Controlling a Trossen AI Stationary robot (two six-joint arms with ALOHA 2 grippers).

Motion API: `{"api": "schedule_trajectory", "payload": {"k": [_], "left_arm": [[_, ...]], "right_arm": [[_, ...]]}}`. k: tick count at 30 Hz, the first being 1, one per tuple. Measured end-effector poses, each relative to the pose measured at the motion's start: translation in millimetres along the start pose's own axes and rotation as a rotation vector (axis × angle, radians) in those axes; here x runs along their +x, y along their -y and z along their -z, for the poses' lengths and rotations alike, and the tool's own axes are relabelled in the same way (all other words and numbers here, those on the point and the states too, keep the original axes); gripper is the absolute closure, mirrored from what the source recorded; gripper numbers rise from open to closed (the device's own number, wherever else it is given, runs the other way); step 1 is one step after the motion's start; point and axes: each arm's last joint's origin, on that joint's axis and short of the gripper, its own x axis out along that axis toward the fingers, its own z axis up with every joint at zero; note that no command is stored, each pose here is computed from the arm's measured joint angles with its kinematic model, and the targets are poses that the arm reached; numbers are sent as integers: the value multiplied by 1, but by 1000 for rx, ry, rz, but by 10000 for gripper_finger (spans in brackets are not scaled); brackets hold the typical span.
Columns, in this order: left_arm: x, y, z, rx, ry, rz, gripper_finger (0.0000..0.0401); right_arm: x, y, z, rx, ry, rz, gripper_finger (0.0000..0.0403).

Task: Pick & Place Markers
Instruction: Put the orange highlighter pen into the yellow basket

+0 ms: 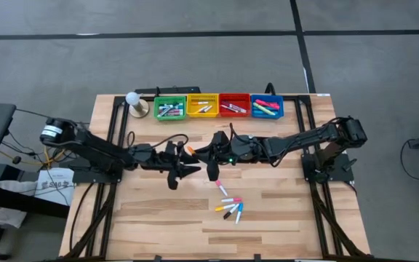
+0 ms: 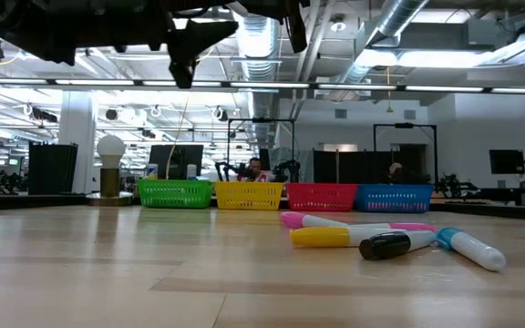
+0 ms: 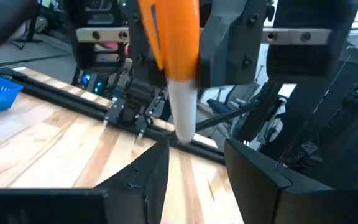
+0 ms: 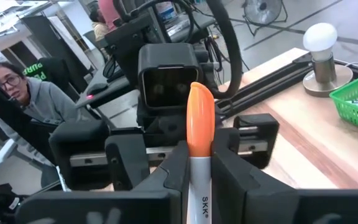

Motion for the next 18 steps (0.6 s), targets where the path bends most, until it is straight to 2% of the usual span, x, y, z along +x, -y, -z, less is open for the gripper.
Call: {"api": "schedule_trajectory", "payload": {"k": [12, 18], "left_arm": [[7, 1, -5, 46, 60, 7, 247], [7, 0, -7, 42, 96, -27, 247]], "right_arm": [[-1, -3, 2, -3, -10, -7, 361], [-1, -5, 3, -3, -14, -15, 359]]}}
